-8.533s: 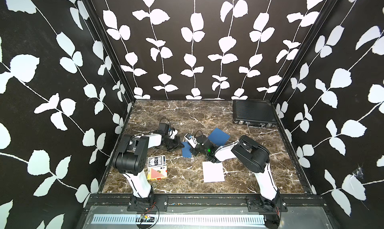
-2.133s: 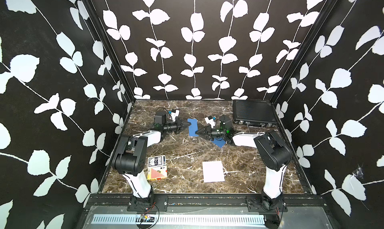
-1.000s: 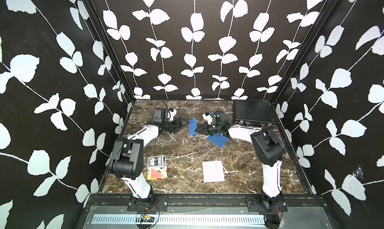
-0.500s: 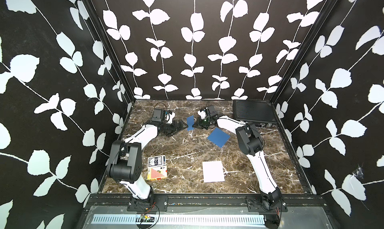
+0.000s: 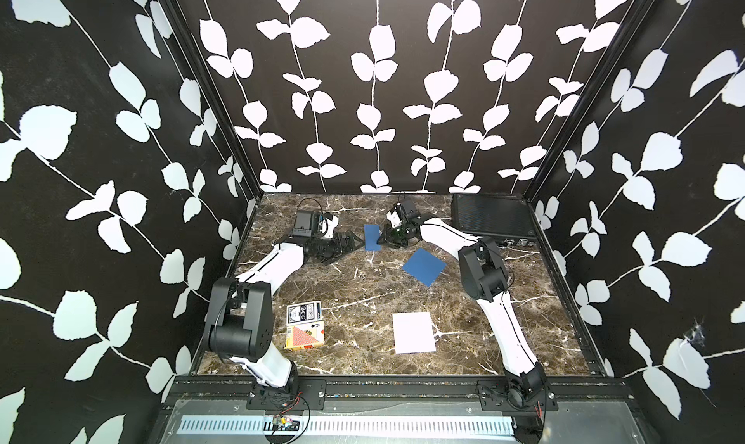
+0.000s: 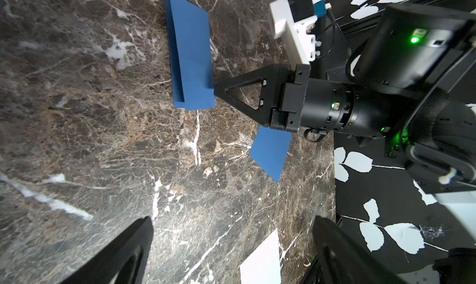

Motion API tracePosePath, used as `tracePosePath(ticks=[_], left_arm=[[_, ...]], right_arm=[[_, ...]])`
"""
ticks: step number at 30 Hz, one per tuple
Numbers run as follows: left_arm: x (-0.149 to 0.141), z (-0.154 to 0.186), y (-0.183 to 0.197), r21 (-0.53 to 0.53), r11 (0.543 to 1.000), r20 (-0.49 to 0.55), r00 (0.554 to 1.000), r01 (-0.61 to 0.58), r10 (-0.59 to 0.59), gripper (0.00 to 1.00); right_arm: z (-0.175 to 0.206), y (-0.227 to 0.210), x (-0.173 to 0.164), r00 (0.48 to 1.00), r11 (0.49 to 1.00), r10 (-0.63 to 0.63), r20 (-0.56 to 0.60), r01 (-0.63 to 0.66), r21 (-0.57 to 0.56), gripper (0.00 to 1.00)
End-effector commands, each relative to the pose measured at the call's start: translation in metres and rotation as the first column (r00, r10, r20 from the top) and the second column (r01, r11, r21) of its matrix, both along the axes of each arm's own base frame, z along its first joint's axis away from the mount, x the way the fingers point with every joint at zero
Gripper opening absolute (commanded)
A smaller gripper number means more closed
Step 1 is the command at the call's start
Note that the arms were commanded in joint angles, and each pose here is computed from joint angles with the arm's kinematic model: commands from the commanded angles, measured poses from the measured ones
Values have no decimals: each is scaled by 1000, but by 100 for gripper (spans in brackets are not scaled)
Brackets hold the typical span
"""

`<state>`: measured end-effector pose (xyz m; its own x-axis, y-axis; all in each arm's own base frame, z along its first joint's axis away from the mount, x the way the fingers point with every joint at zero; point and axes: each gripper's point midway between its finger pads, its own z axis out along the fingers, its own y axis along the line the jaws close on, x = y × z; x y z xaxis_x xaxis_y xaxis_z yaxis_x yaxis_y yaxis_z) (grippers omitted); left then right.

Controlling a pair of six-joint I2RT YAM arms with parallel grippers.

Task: Fold the square paper along the opposite sides
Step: Place the paper at the center of the board, then move the paper at the center of the board.

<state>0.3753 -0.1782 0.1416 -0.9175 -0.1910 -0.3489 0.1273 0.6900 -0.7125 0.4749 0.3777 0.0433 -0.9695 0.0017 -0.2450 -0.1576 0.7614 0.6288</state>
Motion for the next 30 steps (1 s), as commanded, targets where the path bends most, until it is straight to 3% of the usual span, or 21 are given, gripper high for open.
tracePosePath(ticks=[1, 7, 10, 12, 16, 20, 23, 30], left_arm=[[-2, 10, 0, -12, 1000, 29, 1000, 4, -3, 99], [0, 9, 1, -1, 1000, 35, 999, -3, 3, 98], [-1, 8, 2, 18, 1000, 37, 999, -11, 10, 96], [-2, 5, 2, 69, 998, 43, 999, -13, 10, 95], [-9, -5, -10, 156, 988, 44, 999, 5, -12, 95], [-15, -16, -28, 176, 984, 22, 999, 41, -46, 95], [-20, -18, -36, 192, 980, 28, 998, 55, -62, 95], [-20, -27, -44, 174, 983, 8, 998, 63, -65, 95]], right_arm=[[7, 0, 4, 999, 998, 14, 41, -12, -54, 26], [26, -4, 0, 995, 994, 37, 93, -27, -106, 27], [42, -26, -11, 983, 976, 40, 178, 0, -218, 29], [47, -55, -24, 966, 939, 22, 259, 69, -336, 33], [44, -123, -52, 924, 804, 11, 383, 220, -553, 40], [37, -168, -76, 899, 728, -21, 438, 314, -610, 48], [25, -174, -79, 902, 736, -45, 428, 320, -596, 55], [-10, -169, -74, 932, 751, -36, 359, 263, -606, 53]])
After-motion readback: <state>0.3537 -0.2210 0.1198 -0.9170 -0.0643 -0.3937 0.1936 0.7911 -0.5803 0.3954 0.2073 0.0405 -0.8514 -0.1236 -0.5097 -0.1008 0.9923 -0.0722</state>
